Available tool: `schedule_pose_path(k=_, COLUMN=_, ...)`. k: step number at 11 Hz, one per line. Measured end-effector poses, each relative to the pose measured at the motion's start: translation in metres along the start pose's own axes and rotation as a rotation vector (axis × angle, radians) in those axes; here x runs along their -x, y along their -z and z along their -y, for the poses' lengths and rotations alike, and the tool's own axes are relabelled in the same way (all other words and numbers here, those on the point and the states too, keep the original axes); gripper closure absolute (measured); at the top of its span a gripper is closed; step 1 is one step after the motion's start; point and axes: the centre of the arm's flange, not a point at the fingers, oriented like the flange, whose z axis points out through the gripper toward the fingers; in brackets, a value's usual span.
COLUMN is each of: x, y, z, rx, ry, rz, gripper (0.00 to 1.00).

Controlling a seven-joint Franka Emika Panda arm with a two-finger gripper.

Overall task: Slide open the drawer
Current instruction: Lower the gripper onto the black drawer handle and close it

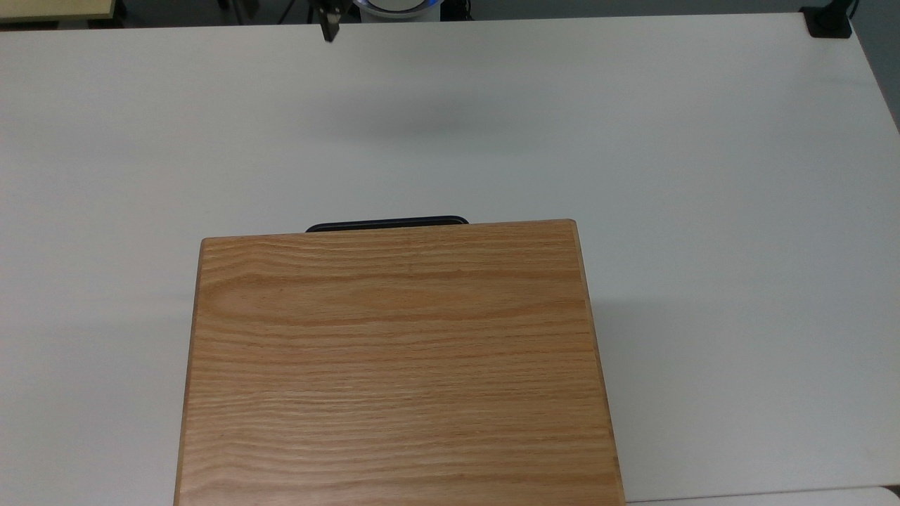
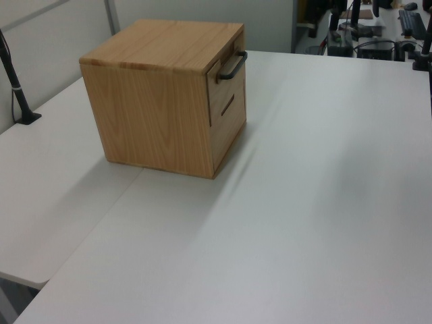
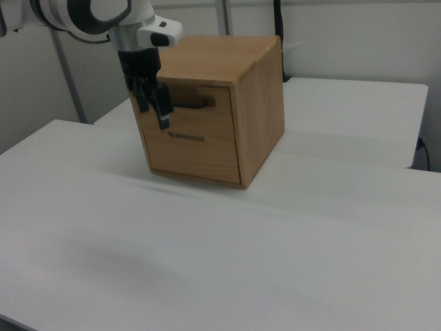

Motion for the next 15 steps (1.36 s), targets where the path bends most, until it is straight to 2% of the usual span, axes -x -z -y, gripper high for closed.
schedule_pose_path(k=3, x=-0.015, y=0.009, z=0.012, rx=-0.2, ry=-0.413, rz=-0.071, gripper=0.0)
schedule_pose_path(k=5, x=-0.025, y=-0.003, z=0.021, rx=-0.317, ry=-0.669, rz=-0.095, gripper=0.03)
schedule_pose_path(k=7, x=-0.029, y=-0.02, z=0.036, rx=-0.405, ry=-0.828, rz=-0.127, gripper=0.06)
schedule_pose_path(k=10, x=-0.028, y=-0.027, z=0.059, rx=-0.483, ry=-0.897, rz=-0.176, gripper=0.13)
schedule_pose_path(k=11, x=-0.03, y=-0.029, z=0.066, rx=-0.502, ry=-0.896, rz=-0.194, gripper=0.2)
schedule_pose_path(k=13, x=-0.04, y=-0.049, z=0.079, rx=-0.526, ry=-0.896, rz=-0.231, gripper=0.3)
schedule_pose_path(k=14, x=-0.045, y=-0.063, z=0.087, rx=-0.53, ry=-0.893, rz=-0.246, gripper=0.38)
schedule_pose_path(k=15, x=-0.048, y=-0.076, z=0.095, rx=-0.53, ry=-0.888, rz=-0.252, gripper=0.39)
